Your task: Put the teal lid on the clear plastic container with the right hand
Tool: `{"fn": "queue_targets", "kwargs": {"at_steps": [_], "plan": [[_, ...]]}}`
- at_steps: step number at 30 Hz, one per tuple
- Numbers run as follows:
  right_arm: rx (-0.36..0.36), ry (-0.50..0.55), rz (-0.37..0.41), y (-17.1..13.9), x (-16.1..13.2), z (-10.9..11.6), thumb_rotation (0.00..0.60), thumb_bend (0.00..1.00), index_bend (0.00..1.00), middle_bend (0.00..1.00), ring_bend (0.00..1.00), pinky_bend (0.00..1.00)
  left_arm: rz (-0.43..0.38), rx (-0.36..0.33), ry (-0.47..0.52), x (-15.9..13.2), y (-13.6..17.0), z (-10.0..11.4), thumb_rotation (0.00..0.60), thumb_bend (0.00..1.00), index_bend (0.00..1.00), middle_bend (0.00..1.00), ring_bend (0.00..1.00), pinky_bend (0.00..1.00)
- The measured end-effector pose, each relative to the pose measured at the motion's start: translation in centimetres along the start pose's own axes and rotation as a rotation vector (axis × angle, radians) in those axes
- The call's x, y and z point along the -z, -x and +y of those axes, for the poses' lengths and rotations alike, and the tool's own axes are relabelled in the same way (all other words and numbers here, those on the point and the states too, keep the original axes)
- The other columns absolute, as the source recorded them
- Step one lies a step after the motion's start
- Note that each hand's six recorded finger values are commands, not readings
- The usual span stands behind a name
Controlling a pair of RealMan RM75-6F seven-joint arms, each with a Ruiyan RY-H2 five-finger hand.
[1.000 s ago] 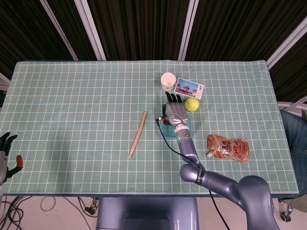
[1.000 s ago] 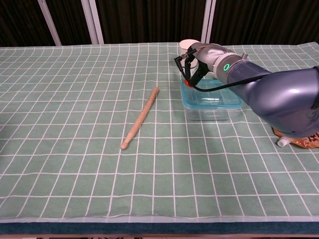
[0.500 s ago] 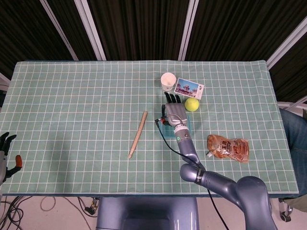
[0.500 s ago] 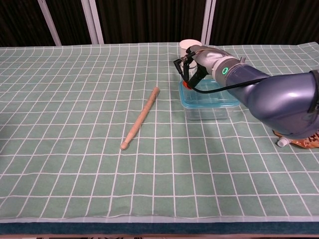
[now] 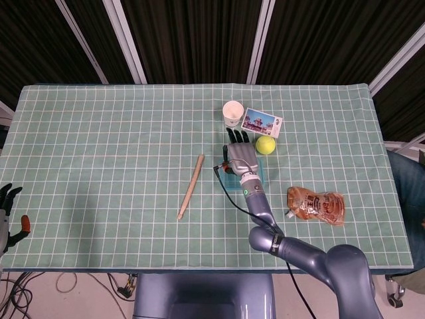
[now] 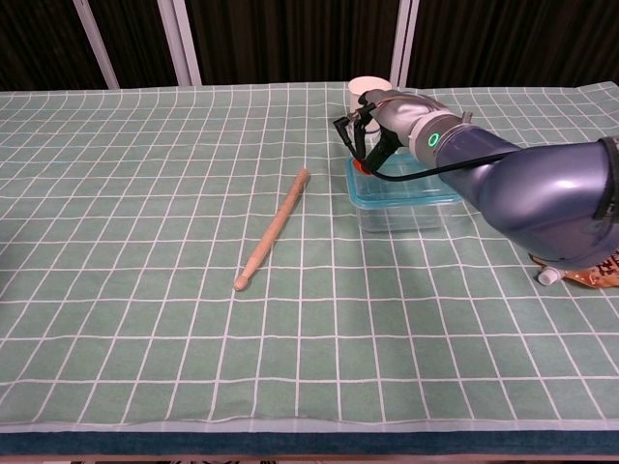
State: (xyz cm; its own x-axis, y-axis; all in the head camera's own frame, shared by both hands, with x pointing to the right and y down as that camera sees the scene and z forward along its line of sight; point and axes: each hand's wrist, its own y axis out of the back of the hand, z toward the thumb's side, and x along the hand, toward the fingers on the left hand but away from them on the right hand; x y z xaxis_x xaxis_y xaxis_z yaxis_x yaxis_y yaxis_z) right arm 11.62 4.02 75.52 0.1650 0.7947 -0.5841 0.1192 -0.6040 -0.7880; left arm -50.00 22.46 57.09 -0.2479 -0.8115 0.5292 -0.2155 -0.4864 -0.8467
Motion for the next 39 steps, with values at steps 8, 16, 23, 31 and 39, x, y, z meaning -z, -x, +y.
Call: {"fn": "queue_targets", "kwargs": {"at_steps": [8, 16, 23, 31, 39], "plan": [[-0.011, -0.023, -0.029, 0.4, 0.5, 0.3, 0.600, 0.64, 0.72, 0.04, 0.00, 0.00, 0.000, -0.002, -0.003, 0.0, 0.0, 0.1, 0.600, 0.57, 0.11, 0.00, 0.00, 0.00], [-0.027, -0.040, -0.033, 0.6, 0.8, 0.3, 0.600, 0.64, 0.72, 0.04, 0.00, 0.00, 0.003, -0.002, -0.001, 0.1, 0.0, 0.1, 0.600, 0.57, 0.11, 0.00, 0.00, 0.00], [-0.051, -0.047, -0.013, 0.2, 0.6, 0.0, 0.600, 0.64, 0.72, 0.04, 0.00, 0.00, 0.003, -0.002, -0.003, 0.1, 0.0, 0.0, 0.600, 0.57, 0.11, 0.00, 0.00, 0.00], [-0.071, -0.049, 0.002, -0.6, 0.6, -0.6, 0.600, 0.64, 0.72, 0.04, 0.00, 0.00, 0.002, -0.002, -0.006, 0.0, 0.0, 0.0, 0.600, 0.57, 0.11, 0.00, 0.00, 0.00], [-0.081, -0.057, -0.001, -0.8, 0.7, -1.1, 0.600, 0.64, 0.72, 0.04, 0.00, 0.00, 0.003, -0.004, -0.008, 0.1, 0.0, 0.0, 0.600, 0.57, 0.11, 0.00, 0.00, 0.00]]}}
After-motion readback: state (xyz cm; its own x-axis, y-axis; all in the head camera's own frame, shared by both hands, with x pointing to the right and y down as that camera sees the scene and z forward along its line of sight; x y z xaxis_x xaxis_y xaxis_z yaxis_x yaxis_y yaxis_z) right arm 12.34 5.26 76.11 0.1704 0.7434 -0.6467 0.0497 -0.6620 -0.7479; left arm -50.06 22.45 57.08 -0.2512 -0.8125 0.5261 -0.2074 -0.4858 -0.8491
